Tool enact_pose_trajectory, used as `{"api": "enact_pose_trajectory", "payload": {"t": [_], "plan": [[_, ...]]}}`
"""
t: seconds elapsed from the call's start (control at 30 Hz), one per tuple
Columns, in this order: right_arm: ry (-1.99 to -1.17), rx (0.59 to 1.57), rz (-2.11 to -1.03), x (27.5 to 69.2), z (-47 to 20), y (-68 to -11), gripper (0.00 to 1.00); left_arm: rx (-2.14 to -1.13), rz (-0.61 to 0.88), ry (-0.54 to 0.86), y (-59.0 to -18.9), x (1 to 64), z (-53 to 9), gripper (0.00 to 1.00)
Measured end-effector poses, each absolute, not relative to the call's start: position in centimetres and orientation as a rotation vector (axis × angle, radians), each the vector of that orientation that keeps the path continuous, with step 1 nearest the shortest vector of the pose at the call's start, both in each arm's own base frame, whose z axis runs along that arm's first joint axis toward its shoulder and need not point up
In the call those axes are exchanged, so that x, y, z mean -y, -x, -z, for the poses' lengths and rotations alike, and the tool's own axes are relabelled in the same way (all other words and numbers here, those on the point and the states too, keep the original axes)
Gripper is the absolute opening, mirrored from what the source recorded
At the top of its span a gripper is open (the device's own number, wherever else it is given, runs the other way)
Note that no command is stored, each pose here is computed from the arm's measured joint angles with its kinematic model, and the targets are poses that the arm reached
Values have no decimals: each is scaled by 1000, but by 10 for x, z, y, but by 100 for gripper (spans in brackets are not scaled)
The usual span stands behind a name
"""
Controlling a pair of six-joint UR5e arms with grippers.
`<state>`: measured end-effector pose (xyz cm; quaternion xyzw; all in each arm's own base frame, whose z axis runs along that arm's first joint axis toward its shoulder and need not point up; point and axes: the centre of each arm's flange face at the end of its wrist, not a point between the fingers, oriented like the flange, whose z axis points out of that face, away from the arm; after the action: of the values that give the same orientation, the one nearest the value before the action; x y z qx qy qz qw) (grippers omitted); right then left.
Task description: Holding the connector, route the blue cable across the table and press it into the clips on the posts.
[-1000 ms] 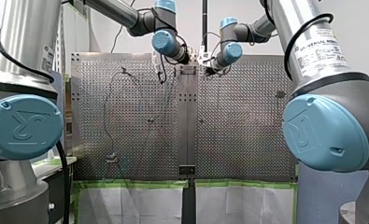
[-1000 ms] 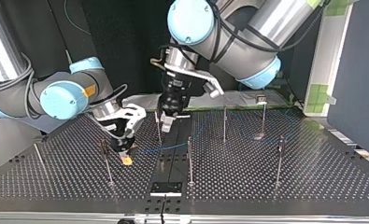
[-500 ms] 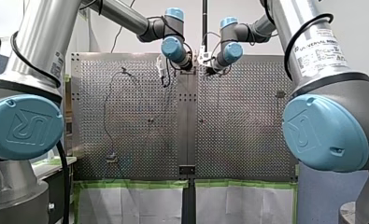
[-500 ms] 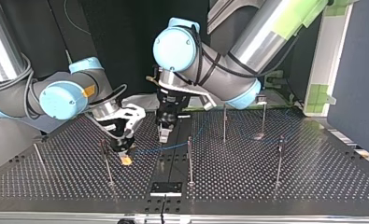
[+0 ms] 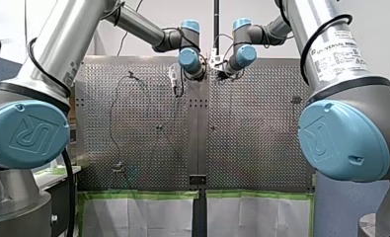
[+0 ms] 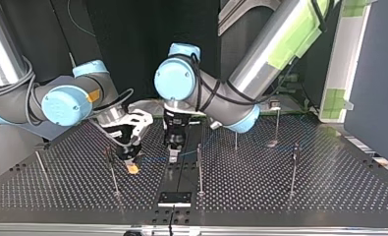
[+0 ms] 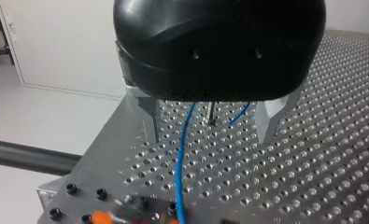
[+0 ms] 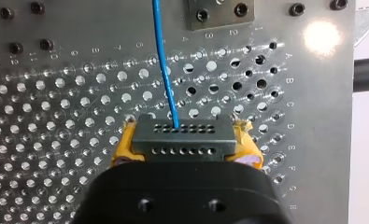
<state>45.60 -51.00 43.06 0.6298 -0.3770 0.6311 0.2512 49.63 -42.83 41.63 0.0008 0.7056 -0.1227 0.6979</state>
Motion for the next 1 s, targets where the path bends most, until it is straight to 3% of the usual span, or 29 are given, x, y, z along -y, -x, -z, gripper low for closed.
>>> {"api": "enact_pose_trajectory", "payload": {"t": [0.5,0.57,0.6,0.67,0.7,0.73,0.77,0.8,0.83,0.87,1.0], "plan": [[-1713,1025,-1719,510,-431,-456,0,-1525,285,16,-517,434,-428,100],[-1714,1025,-1719,510,-431,-456,0,-1528,281,17,-517,433,-428,85],[-1714,1025,-1719,510,-431,-456,0,-1533,278,16,-517,432,-427,85],[-1714,1025,-1720,510,-431,-456,0,-1539,269,16,-517,431,-427,57],[-1715,1025,-1720,510,-431,-457,0,-1543,260,18,-517,430,-426,57],[-1715,1025,-1720,509,-431,-457,0,-1545,251,19,-517,429,-426,44],[-1716,1025,-1720,509,-431,-457,0,-1546,243,20,-517,428,-426,25],[-1716,1024,-1721,509,-431,-457,0,-1548,231,20,-517,428,-426,25],[-1717,1024,-1721,508,-431,-458,0,-1549,223,21,-517,427,-425,18],[-1718,1024,-1722,508,-431,-458,0,-1550,217,21,-517,426,-425,0],[-1721,1023,-1723,507,-431,-460,0,-1559,208,19,-516,426,-424,0]]}}
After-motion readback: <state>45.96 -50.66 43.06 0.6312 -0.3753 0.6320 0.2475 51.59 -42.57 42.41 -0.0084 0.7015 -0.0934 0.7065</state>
